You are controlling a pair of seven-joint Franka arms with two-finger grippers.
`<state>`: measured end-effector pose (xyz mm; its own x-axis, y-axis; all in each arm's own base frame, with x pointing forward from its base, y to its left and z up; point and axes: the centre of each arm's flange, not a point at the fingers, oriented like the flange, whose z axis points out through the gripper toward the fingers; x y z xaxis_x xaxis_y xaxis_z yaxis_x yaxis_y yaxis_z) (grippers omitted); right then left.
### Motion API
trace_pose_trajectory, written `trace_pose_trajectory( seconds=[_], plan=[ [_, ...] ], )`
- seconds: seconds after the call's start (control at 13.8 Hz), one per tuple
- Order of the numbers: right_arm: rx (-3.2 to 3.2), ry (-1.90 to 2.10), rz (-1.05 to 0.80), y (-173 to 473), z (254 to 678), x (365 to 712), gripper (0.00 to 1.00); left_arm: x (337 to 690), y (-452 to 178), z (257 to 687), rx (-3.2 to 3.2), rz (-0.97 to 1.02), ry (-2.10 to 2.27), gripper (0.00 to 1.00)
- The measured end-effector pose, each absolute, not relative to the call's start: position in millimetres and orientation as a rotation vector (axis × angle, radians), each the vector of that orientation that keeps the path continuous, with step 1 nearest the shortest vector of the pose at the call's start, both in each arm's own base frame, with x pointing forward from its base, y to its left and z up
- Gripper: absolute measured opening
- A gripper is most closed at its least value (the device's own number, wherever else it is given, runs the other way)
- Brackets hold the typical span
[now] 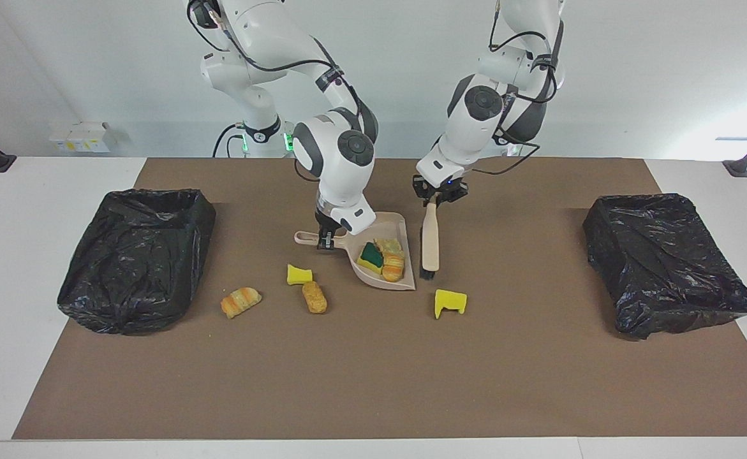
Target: Sweep and dump trash in bin
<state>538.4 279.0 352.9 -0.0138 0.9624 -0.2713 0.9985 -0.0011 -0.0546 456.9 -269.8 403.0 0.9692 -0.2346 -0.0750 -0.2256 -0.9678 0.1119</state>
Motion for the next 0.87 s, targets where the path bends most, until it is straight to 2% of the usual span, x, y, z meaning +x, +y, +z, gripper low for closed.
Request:
trace_pose_trajectory(
  seconds=[0.29,0.44,0.65,0.87],
  plan=[
    [2.114,2.075,-0.369,277.5,352.9,536.9,0.31,528.3,-164.6,408.6,3.057,-0.061,-0.619,0.26],
    [2.149,2.011,-0.406,279.3,355.2,531.7,0.31,561.0,-132.4,409.3,3.088,-0.033,-0.709,0.26],
    [2.190,1.922,-0.448,286.2,361.9,522.1,0.31,598.9,-136.9,391.0,3.122,-0.037,-0.800,0.26],
    [2.215,1.874,-0.463,288.5,364.2,517.5,0.31,606.4,-148.4,377.0,3.109,-0.060,-0.852,0.26]
  ],
)
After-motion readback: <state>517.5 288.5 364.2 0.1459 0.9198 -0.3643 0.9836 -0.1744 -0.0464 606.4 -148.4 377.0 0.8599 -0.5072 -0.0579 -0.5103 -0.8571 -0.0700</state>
